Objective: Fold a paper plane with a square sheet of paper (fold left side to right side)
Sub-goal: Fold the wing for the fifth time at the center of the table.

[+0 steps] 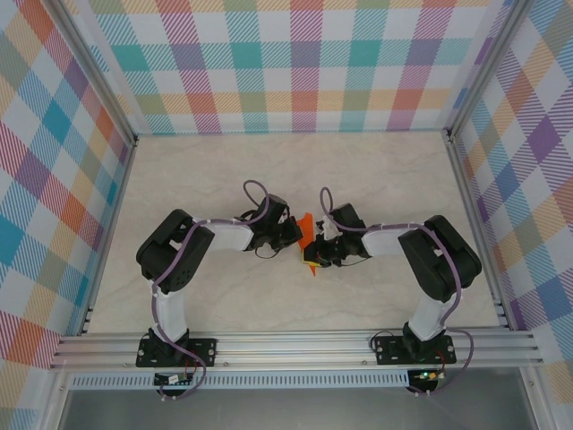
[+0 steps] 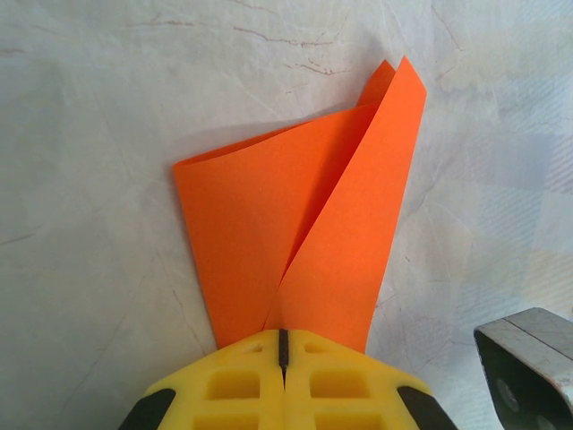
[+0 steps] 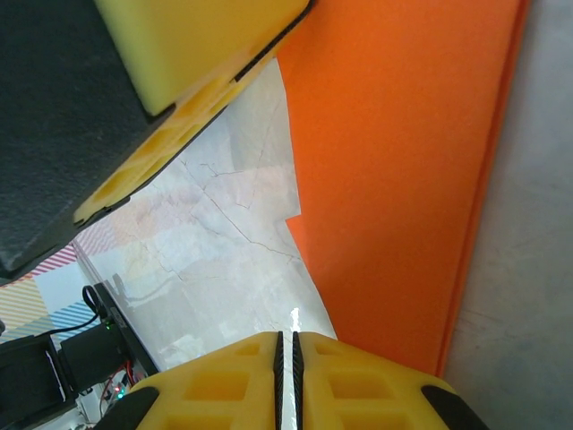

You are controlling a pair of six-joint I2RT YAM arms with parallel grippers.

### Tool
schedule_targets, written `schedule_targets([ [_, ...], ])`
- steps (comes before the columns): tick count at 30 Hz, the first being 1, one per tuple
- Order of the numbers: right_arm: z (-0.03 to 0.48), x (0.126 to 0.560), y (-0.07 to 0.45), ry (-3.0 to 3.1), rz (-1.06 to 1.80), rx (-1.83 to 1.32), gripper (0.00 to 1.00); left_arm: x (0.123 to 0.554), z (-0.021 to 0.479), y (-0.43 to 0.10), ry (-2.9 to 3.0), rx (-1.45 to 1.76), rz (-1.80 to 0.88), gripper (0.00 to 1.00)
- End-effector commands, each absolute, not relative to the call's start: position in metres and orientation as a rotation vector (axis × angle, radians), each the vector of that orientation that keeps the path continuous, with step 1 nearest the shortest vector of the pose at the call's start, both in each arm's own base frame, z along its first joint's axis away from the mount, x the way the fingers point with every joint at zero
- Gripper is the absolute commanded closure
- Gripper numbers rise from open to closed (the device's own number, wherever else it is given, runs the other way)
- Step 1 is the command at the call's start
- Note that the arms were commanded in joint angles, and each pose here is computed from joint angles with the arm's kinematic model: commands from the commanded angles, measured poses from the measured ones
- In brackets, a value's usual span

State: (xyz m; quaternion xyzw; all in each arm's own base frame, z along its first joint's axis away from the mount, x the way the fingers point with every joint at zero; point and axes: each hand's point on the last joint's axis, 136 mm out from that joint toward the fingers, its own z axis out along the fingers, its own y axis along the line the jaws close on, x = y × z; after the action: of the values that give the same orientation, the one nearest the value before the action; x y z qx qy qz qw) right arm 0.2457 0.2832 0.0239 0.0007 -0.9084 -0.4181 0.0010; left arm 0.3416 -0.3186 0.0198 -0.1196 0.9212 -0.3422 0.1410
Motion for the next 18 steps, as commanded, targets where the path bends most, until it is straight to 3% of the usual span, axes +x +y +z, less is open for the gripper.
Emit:
schedule_targets([
  [1, 0.015, 0.239, 0.286, -2.858, -1.239, 0.029, 0.87, 0.317, -0.036, -0.277, 2.821, -0.408, -0.659, 1.0],
  [18, -0.01, 0.235, 0.28, -2.92, -1.098, -0.079, 0.86, 0.315, -0.04, -0.273, 2.827, -0.421, -0.635, 1.0],
])
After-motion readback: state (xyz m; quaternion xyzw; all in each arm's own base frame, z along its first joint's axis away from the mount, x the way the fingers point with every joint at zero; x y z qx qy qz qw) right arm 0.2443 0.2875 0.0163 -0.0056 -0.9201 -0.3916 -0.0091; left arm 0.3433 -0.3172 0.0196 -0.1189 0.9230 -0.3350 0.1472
